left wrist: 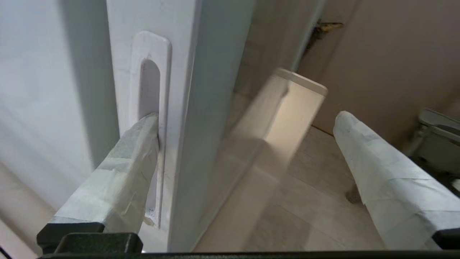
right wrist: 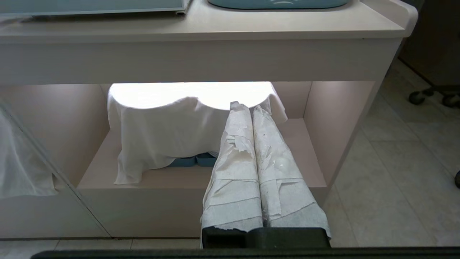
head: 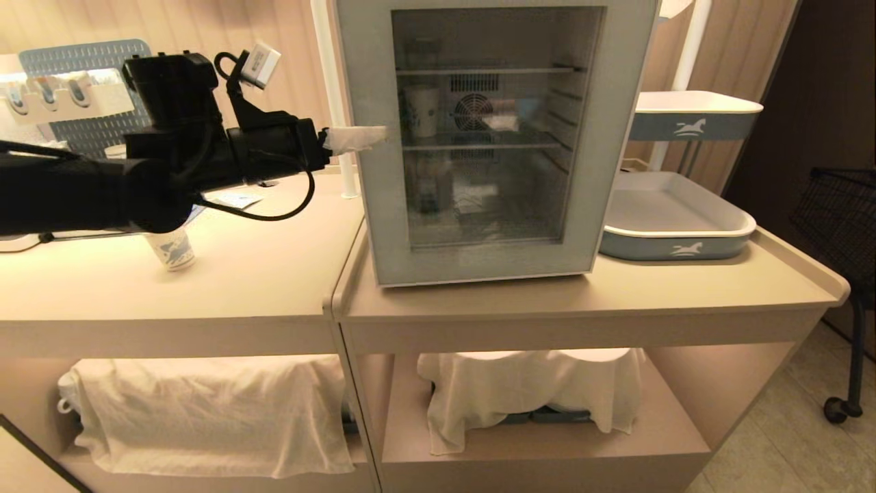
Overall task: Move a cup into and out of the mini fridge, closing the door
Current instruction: Open the freezer door
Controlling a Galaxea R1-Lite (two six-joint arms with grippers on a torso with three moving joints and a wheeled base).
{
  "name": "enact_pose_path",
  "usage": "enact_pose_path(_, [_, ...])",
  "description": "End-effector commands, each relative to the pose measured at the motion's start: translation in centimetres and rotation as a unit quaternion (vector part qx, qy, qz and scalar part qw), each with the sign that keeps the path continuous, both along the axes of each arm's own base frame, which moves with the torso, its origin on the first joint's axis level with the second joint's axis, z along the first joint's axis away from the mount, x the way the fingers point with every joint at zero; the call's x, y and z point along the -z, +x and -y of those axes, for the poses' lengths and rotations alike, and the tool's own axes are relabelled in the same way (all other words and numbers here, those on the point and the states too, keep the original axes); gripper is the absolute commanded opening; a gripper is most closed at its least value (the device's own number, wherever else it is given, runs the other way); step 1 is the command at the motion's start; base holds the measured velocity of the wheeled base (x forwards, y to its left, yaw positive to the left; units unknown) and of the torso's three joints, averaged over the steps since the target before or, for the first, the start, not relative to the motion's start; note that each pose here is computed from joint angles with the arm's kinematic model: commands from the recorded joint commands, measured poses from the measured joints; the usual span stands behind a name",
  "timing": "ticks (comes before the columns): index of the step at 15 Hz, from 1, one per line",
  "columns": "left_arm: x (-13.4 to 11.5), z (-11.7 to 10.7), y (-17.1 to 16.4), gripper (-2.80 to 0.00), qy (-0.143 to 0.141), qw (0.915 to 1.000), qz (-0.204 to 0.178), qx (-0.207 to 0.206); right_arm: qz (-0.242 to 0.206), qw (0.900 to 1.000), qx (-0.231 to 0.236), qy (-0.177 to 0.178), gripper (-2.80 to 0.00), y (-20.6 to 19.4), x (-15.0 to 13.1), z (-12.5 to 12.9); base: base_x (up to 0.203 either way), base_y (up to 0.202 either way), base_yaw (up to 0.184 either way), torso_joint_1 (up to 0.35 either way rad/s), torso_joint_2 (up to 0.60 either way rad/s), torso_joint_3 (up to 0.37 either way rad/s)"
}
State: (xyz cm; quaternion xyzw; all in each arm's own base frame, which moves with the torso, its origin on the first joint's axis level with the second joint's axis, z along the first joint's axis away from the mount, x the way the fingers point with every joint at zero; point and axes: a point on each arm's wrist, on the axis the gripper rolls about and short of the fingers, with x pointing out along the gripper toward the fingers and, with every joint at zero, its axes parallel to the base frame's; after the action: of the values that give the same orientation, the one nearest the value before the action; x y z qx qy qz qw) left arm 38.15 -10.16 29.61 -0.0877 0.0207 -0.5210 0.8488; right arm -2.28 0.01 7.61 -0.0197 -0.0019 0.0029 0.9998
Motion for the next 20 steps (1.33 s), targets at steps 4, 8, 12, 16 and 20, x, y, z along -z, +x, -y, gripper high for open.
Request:
enact_pose_path(4, [-1.8,-0.8,-4.5,0.0,-0.001,0.9999,0.013,0.008,0.001,1.0,0.001,0.0,-2.8,0.0,0.0,0.0,0.0,0.0,0.0,0.0,0.0,0.0])
enact_pose_path(8, [-1.9,-1.6,-8.1,0.0,0.002,0.9999,0.006,0.008,0.0,1.0,0.0,0.0,-2.8,0.0,0.0,0.0,0.0,0.0,0.0,0.0,0.0,0.0])
enact_pose_path(12, [-2.3,-2.4,-13.9,0.0,0.004,0.9992,0.005,0.04,0.0,1.0,0.0,0.0,-2.8,0.0,0.0,0.0,0.0,0.0,0.0,0.0,0.0,0.0])
enact_pose_path(16, [-0.5,-3.9,-19.4,-2.8,0.018,0.9954,0.002,0.094,0.001,1.0,0.0,0.0,-2.8,0.0,0.0,0.0,0.0,0.0,0.0,0.0,0.0,0.0])
enact_pose_path(20, [1.2,-6.7,-18.5,-2.8,0.076,0.9964,0.039,-0.002,0.0,1.0,0.0,0.0,-2.8,0.0,0.0,0.0,0.0,0.0,0.0,0.0,0.0,0.0])
